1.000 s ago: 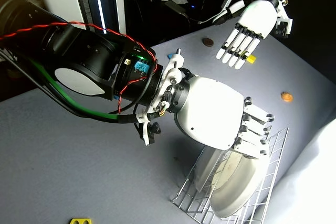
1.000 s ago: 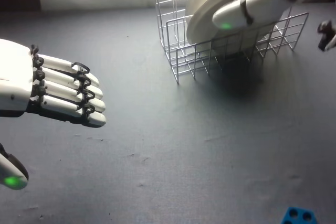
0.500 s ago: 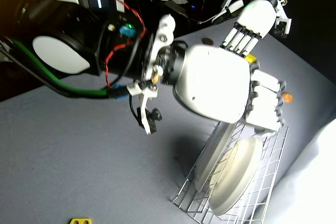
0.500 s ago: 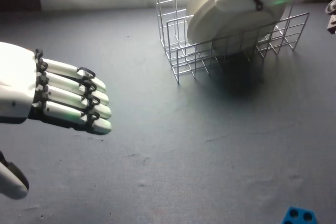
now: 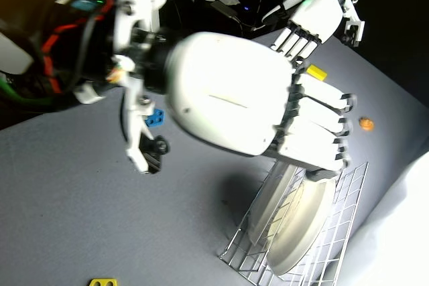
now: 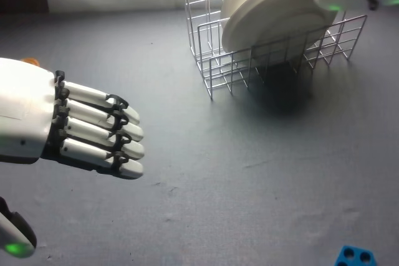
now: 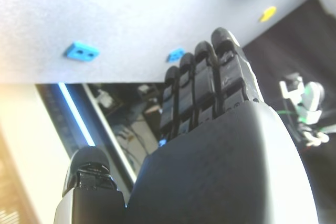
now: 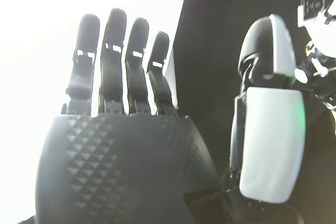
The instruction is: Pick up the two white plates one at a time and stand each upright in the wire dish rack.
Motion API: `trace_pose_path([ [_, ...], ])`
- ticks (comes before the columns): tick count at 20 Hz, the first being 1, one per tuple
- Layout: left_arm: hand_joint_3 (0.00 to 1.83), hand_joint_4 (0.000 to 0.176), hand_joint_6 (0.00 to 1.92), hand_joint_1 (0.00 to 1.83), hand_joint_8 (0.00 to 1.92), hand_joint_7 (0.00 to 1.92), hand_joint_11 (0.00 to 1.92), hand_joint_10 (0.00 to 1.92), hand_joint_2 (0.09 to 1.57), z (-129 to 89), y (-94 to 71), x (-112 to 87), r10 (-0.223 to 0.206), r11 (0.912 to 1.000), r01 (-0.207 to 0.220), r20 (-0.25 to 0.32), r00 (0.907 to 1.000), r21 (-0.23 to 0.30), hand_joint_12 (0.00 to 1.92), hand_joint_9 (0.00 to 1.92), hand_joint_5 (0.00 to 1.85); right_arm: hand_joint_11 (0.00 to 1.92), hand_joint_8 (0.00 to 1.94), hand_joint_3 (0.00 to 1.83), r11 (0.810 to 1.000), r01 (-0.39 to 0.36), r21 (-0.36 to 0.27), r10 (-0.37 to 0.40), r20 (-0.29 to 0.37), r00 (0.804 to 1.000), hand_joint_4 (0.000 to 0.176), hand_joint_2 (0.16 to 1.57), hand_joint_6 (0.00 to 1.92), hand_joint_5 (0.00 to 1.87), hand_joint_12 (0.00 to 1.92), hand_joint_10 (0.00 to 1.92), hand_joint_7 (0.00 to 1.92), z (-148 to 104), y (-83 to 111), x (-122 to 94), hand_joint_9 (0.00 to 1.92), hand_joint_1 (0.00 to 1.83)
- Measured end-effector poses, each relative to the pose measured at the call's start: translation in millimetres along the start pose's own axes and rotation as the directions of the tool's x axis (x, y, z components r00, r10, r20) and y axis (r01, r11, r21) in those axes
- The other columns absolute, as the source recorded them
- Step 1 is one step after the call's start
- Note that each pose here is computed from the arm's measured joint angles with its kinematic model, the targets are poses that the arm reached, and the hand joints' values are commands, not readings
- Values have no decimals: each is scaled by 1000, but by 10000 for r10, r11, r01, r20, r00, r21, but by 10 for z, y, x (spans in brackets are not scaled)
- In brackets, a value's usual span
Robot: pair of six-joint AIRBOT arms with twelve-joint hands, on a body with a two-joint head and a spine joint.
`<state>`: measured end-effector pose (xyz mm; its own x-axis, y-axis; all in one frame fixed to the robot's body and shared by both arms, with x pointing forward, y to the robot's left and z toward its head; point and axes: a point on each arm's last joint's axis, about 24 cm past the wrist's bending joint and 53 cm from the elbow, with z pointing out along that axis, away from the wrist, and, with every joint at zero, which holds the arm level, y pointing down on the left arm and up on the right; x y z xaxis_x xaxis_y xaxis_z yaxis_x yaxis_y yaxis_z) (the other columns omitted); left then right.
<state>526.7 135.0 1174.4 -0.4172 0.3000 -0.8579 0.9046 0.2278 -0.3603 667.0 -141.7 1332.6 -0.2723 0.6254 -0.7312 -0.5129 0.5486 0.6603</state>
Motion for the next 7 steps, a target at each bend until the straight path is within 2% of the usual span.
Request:
trace_pose_path([
  [2, 0, 0, 0, 0, 0, 153, 0, 0, 1059, 32, -60, 49, 314, 9995, -313, -188, 9993, 93, 344, 123, 152, 0, 1275, 0, 9997, 103, 239, -98, -200, 9998, 0, 970, 1570, 0, 1395, 1186, 112, -138, -39, 54, 118, 690],
  [3, 0, 0, 4, 0, 2, 157, 0, 2, 1061, 50, -88, 76, 372, 9992, -367, -299, 9989, 179, 338, 125, 160, 0, 1247, 0, 9994, 115, 341, -103, -339, 9994, 0, 968, 1502, 0, 1406, 1181, 137, -198, -36, 90, 138, 680],
  [4, 0, 0, 3, 0, 4, 168, 0, 4, 1055, 53, -95, 71, 408, 9990, -403, -302, 9987, 198, 376, 141, 166, 0, 1170, 0, 9992, 124, 383, -109, -389, 9992, 0, 969, 1325, 15, 1417, 1147, 144, -260, -18, 102, 144, 686],
  [5, 0, 0, 3, 0, 4, 168, 0, 4, 1055, 51, -91, 62, 403, 9990, -399, -267, 9988, 177, 376, 141, 166, 0, 1170, 0, 9991, 134, 407, -117, -408, 9991, 0, 969, 1325, 15, 1417, 1147, 144, -321, 4, 106, 144, 686],
  [6, 0, 0, 1, 0, 0, 164, 0, 0, 1058, 48, -76, 55, 406, 9991, -404, -240, 9989, 92, 359, 136, 165, 0, 1001, 0, 9991, 137, 406, -120, -413, 9991, 0, 969, 950, 153, 1497, 1051, 235, -381, 34, 111, 206, 653],
  [7, 0, 0, 1, 0, 0, 159, 0, 2, 1057, 51, -82, 56, 426, 9991, -424, -247, 9988, 82, 329, 126, 158, 0, 991, 2, 9990, 218, 395, -201, -424, 9989, 0, 981, 874, 168, 1552, 1084, 231, -420, 59, 118, 195, 640],
])
